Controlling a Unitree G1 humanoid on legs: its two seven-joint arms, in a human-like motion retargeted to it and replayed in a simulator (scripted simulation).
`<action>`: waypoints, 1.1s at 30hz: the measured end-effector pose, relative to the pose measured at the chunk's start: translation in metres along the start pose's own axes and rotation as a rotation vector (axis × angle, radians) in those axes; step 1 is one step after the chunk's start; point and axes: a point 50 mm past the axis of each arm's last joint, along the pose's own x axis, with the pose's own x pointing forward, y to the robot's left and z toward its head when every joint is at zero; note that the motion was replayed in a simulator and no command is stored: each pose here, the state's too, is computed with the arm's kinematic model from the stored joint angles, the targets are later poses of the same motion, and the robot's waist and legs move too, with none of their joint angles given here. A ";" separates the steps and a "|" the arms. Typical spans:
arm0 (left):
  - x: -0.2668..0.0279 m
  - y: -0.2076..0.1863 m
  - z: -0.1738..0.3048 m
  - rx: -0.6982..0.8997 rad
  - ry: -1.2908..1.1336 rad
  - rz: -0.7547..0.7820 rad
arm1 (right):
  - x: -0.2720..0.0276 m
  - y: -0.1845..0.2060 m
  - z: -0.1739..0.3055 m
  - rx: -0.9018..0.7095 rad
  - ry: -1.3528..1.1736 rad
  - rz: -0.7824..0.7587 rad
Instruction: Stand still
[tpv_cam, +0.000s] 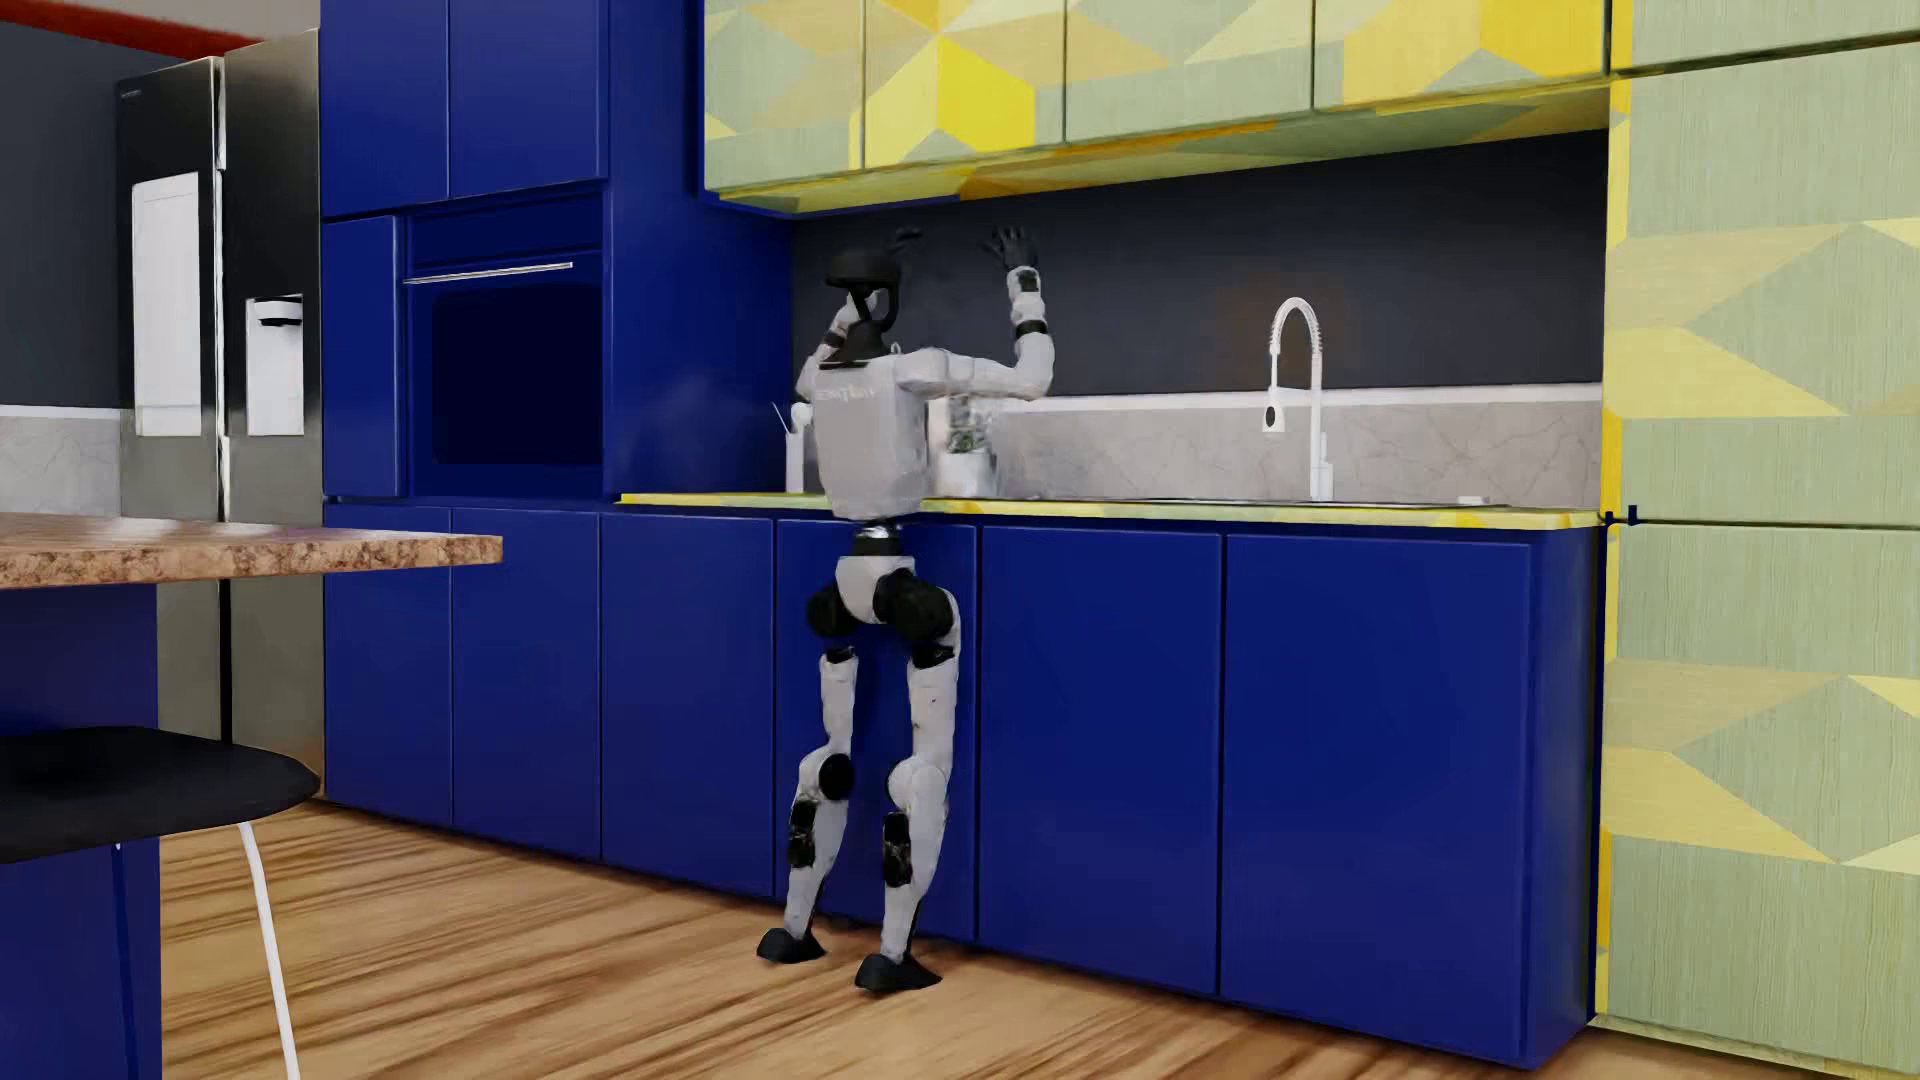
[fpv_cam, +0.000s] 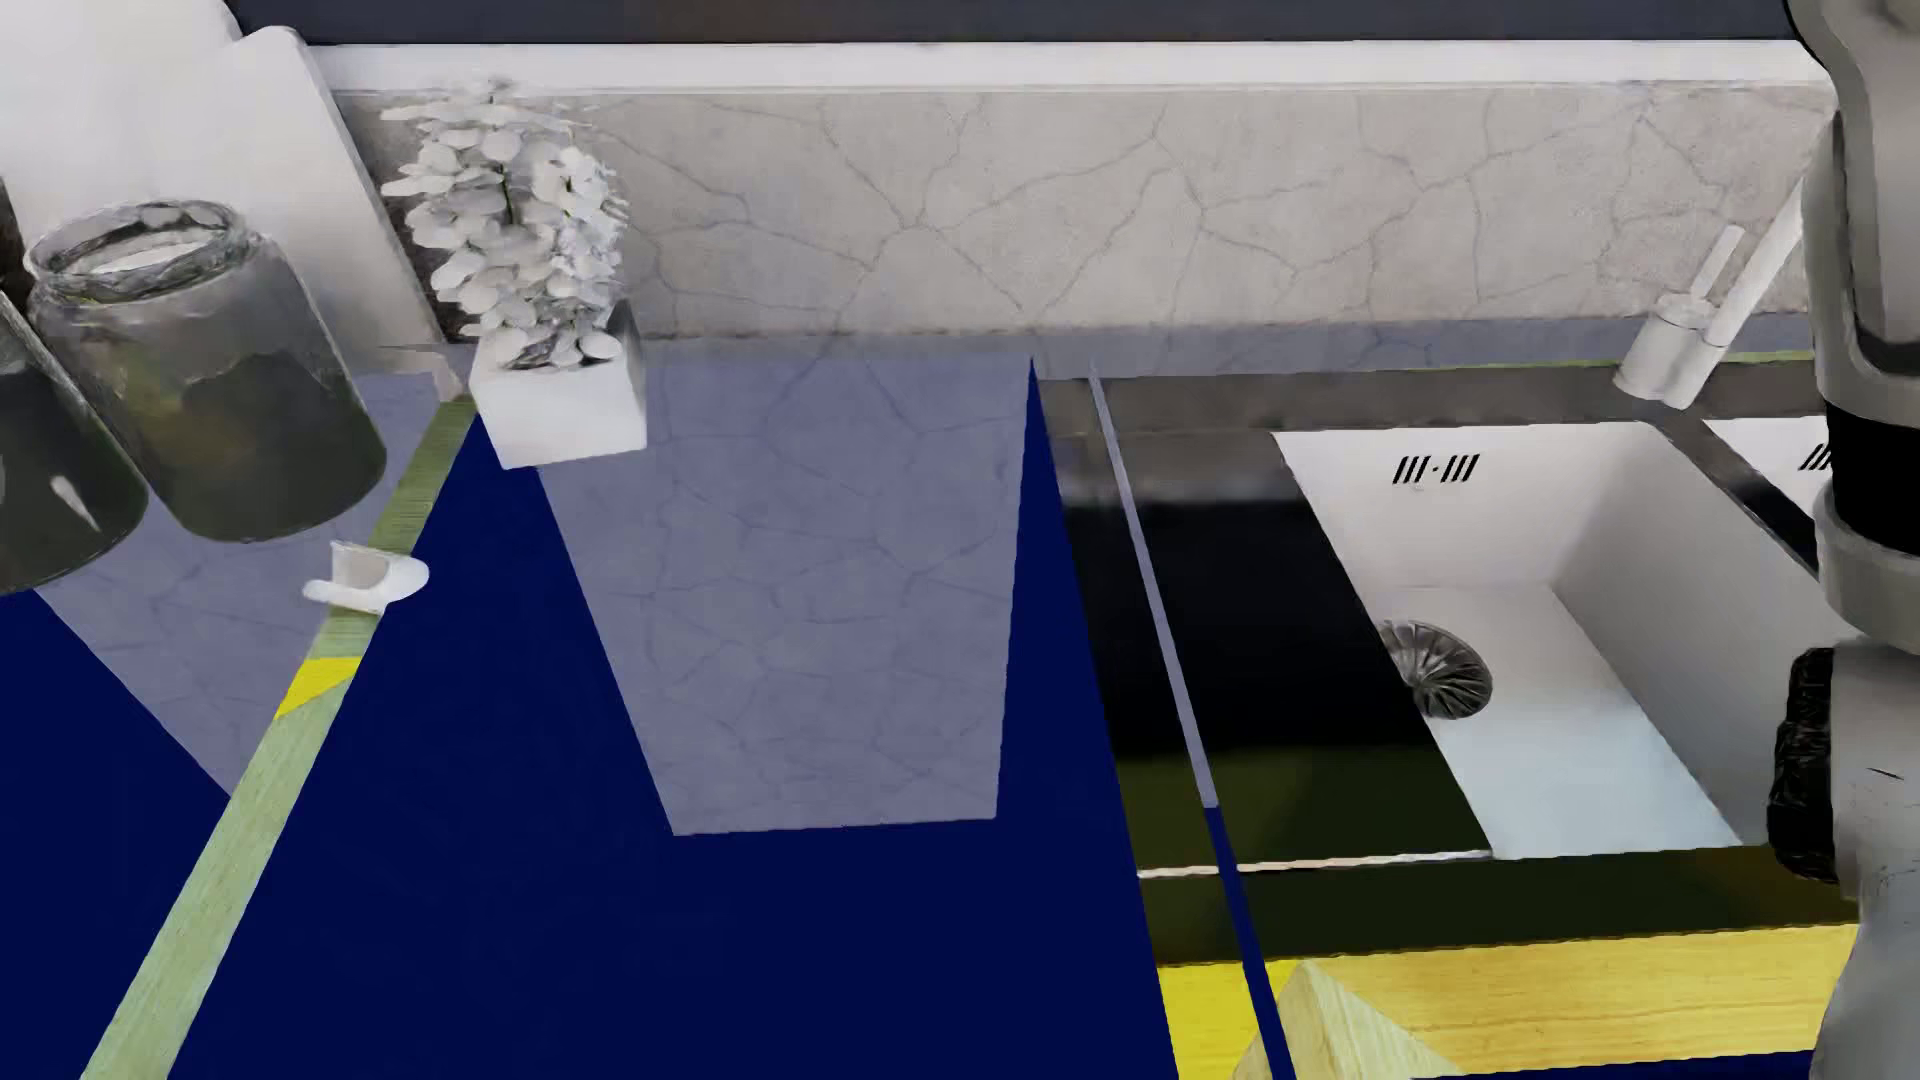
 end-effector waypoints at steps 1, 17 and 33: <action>-0.009 -0.005 -0.004 -0.018 0.019 -0.007 | -0.009 0.006 -0.004 0.027 0.020 0.003; -0.151 -0.068 -0.046 -0.294 0.476 -0.035 | -0.152 0.095 -0.037 0.391 0.450 0.075; -0.265 -0.163 -0.004 -0.587 0.809 -0.456 | -0.289 0.177 -0.026 0.603 0.957 0.369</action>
